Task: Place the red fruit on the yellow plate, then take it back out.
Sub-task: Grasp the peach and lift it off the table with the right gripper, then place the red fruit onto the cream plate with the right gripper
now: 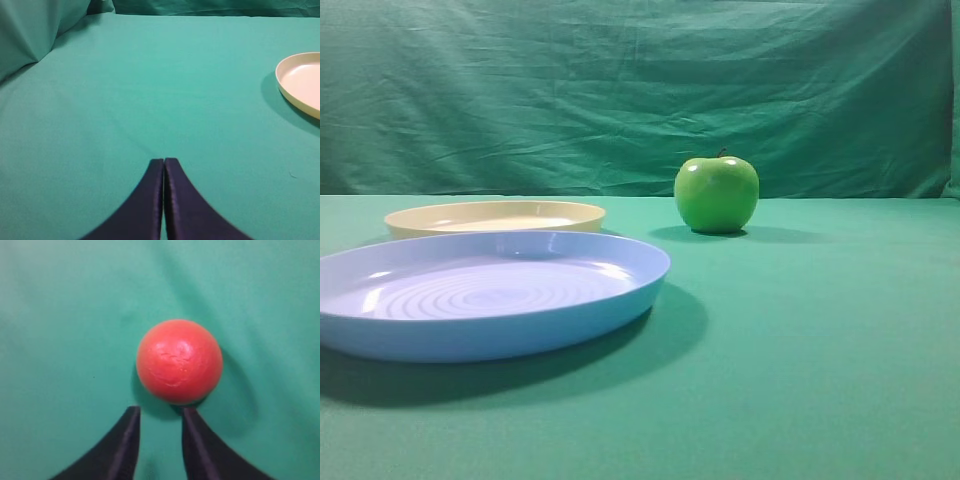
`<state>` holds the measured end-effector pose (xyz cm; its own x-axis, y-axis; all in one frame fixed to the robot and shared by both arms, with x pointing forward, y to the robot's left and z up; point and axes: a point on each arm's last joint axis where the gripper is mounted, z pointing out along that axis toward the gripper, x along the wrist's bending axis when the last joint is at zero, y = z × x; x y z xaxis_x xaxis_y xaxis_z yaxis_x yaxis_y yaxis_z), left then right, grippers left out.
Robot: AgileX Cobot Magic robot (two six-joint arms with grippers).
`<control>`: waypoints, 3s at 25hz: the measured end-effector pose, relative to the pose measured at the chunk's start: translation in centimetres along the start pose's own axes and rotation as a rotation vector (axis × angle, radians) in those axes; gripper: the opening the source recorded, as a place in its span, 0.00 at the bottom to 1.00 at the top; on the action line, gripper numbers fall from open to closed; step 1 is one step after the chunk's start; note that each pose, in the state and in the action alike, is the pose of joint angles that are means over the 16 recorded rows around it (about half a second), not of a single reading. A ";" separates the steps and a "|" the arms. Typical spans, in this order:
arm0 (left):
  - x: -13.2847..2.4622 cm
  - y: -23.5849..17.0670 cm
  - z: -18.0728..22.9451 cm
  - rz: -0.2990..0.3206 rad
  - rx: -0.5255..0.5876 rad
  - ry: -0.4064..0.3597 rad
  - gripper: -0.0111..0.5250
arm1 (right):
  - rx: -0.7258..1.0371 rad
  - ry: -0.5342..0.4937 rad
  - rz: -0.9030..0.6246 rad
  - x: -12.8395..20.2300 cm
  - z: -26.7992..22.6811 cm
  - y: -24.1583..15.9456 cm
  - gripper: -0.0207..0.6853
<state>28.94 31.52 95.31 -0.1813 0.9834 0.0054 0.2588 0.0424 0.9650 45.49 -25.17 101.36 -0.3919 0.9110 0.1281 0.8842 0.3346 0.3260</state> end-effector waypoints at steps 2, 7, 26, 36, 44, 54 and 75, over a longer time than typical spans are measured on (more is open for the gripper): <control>0.0 0.0 0.0 0.000 0.000 0.000 0.02 | 0.011 0.002 -0.014 -0.1 0.6 0.2 0.58; 0.0 0.0 0.0 0.000 0.000 0.000 0.02 | 0.030 -0.003 -0.045 -0.4 2.2 0.8 0.83; 0.0 0.0 0.0 0.000 0.000 0.000 0.02 | 0.093 -0.035 -0.060 -2.2 8.1 2.4 0.60; 0.0 0.0 0.0 0.000 0.000 0.000 0.02 | -0.020 -0.020 -0.104 -1.6 5.1 8.0 0.31; 0.0 0.0 0.0 0.000 0.000 0.000 0.02 | -0.221 0.021 -0.264 2.9 0.6 15.2 0.29; 0.0 0.0 0.0 0.000 0.000 0.000 0.02 | -0.321 0.126 -0.538 13.0 2.8 21.3 0.29; 0.0 0.0 0.0 0.000 0.000 0.000 0.02 | -0.276 0.195 -0.671 20.6 18.5 23.1 0.59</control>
<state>28.94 31.52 95.31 -0.1813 0.9834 0.0054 0.2588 0.0424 0.9650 62.59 5.75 94.19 -0.8851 0.4647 -0.0257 0.3535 0.7071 0.6124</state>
